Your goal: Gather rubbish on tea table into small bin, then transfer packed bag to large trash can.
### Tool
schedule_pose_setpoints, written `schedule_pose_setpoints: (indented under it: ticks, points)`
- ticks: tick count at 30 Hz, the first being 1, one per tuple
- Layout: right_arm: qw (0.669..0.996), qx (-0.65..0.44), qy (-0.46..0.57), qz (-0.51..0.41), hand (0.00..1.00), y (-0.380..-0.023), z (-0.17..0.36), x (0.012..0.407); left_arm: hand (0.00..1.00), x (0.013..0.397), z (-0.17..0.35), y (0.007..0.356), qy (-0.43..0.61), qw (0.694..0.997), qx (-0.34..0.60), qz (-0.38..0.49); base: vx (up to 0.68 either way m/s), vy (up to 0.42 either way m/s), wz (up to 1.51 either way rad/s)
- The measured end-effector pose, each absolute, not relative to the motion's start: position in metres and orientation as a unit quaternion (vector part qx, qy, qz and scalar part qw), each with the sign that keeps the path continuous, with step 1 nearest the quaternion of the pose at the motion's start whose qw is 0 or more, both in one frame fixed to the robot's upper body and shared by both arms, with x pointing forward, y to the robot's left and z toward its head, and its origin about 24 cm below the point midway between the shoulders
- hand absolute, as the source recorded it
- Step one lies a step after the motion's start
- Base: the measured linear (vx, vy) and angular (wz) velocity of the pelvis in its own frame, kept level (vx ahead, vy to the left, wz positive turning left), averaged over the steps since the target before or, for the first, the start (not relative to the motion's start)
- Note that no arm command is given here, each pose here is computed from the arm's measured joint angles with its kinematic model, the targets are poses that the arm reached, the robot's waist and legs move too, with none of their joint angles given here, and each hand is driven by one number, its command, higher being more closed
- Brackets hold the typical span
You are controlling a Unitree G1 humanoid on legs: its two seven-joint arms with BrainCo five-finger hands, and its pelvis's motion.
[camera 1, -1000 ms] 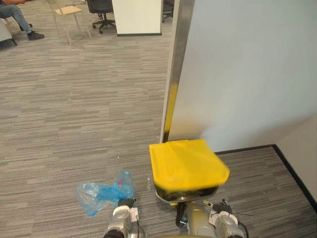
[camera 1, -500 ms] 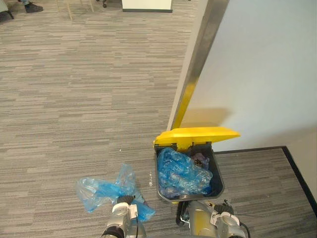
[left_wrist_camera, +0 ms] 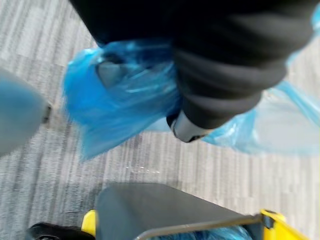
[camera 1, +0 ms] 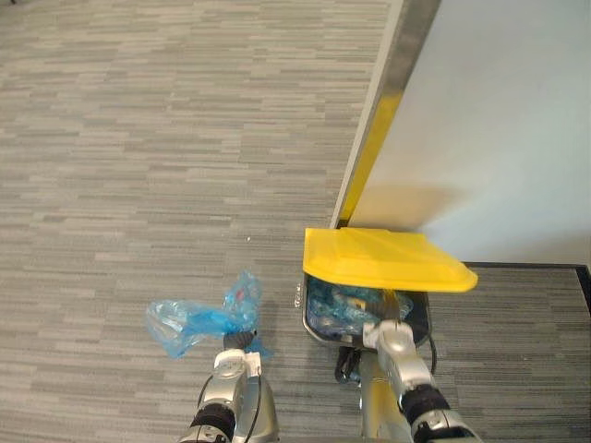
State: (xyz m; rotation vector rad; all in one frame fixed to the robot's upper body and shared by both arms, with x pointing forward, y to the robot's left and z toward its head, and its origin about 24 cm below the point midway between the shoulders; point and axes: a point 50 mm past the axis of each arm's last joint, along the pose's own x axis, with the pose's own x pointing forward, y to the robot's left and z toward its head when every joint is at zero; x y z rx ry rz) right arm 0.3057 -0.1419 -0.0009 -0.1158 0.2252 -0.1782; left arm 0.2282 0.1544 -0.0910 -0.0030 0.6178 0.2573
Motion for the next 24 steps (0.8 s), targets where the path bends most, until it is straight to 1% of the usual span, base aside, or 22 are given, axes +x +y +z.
schedule_pose_setpoints:
  ticks: [5,6,9,11,17,18,24]
  points:
    - [0.993,-0.092,0.002,-0.073,0.00,-0.143,0.065,0.346,1.00,0.242,-0.075,0.149,0.263,0.957,-0.019,0.117,-0.10,0.007,0.06]
    - [0.993,-0.095,-0.008,-0.074,0.00,-0.143,0.072,0.350,1.00,0.243,-0.073,0.149,0.259,0.958,-0.023,0.118,-0.05,0.000,0.05]
    - [0.989,-0.113,-0.041,-0.081,0.00,-0.150,0.100,0.364,1.00,0.250,-0.063,0.149,0.234,0.965,-0.032,0.114,-0.04,-0.010,0.09]
    - [0.984,-0.132,-0.075,-0.097,0.00,-0.163,0.128,0.374,1.00,0.261,-0.048,0.148,0.200,0.973,-0.041,0.112,-0.01,-0.025,0.10]
    - [0.975,-0.143,-0.112,-0.131,0.00,-0.181,0.169,0.385,1.00,0.279,-0.020,0.136,0.136,0.986,-0.043,0.085,0.02,-0.016,0.05]
    - [0.974,-0.142,-0.116,-0.137,0.00,-0.184,0.177,0.388,1.00,0.284,-0.009,0.131,0.111,0.990,-0.047,0.074,0.00,0.000,0.00]
    - [0.976,-0.126,-0.106,-0.143,0.00,-0.186,0.189,0.397,1.00,0.290,0.028,0.103,0.036,0.997,-0.070,0.009,0.00,0.000,0.00]
